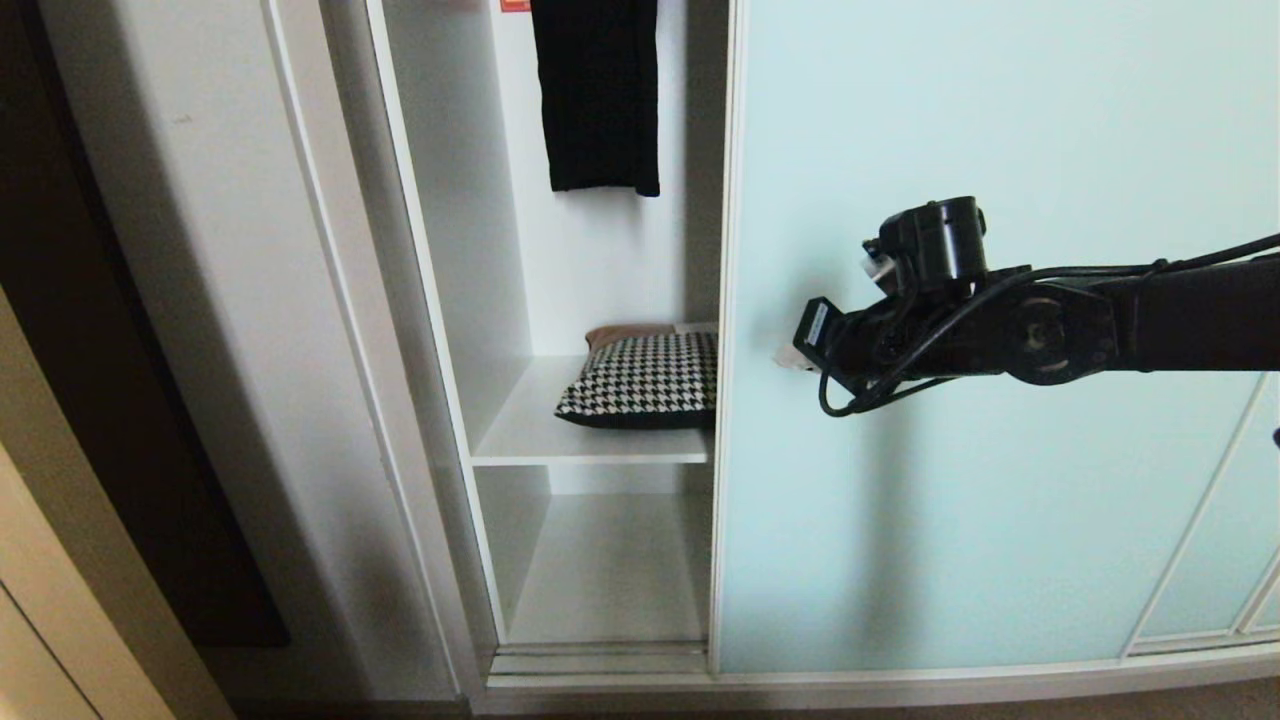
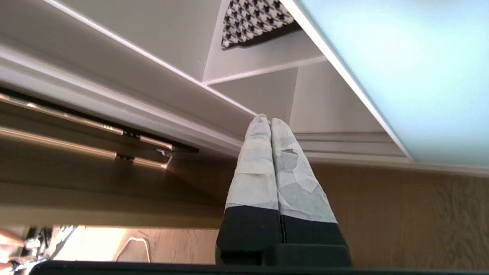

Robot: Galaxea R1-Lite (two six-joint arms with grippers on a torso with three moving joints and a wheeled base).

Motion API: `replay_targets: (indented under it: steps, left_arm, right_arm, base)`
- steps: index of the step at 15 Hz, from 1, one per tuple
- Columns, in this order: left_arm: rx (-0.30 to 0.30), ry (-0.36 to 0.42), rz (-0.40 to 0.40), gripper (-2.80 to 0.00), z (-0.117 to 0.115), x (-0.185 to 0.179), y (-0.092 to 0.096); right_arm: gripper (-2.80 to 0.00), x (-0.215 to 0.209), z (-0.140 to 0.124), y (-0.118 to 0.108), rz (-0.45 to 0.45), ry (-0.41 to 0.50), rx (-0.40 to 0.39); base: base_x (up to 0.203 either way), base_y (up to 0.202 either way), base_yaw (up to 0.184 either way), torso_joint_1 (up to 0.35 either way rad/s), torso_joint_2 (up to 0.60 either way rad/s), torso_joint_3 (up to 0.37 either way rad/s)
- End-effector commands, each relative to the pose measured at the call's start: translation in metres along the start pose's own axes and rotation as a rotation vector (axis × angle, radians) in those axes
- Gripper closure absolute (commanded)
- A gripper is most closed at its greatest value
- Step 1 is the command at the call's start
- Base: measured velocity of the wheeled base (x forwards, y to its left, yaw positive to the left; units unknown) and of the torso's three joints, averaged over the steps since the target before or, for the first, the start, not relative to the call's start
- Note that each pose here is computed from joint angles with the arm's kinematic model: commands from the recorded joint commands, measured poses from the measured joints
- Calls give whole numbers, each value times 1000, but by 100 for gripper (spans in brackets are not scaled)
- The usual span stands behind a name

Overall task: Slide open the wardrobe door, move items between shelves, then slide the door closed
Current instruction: Close the door

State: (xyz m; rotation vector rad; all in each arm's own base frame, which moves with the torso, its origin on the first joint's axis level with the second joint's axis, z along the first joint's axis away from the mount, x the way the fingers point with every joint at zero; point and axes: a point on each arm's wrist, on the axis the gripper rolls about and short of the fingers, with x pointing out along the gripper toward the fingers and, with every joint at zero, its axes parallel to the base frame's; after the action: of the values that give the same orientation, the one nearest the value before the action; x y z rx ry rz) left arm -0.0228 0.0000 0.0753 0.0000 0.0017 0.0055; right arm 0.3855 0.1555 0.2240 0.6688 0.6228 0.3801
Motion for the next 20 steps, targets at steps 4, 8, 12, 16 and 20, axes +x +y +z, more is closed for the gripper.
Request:
replay_targets:
  steps: [4,8,12,16,20]
  left_arm:
    - [0,3,1,0,0,0,0]
    - [0,3,1,0,0,0,0]
    - [0,2,1,0,0,0,0]
    - [0,1,1,0,0,0,0]
    - [0,3,1,0,0,0,0]
  right_arm:
    - [0,-53,-16,25,56,14,-27]
    - [0,-76,-24,26,59,17,-30]
    - [0,-47,-49,33,63,99,-85]
    - [0,2,-52,36,52,93,-114]
    - [0,49,-49,34,-19,2,-116]
  base:
    - [0,0,0,0,0,0]
    - [0,0,0,0,0,0]
    - [0,0,0,0,0,0]
    - [0,0,0,0,0,0]
    - [0,0,0,0,0,0]
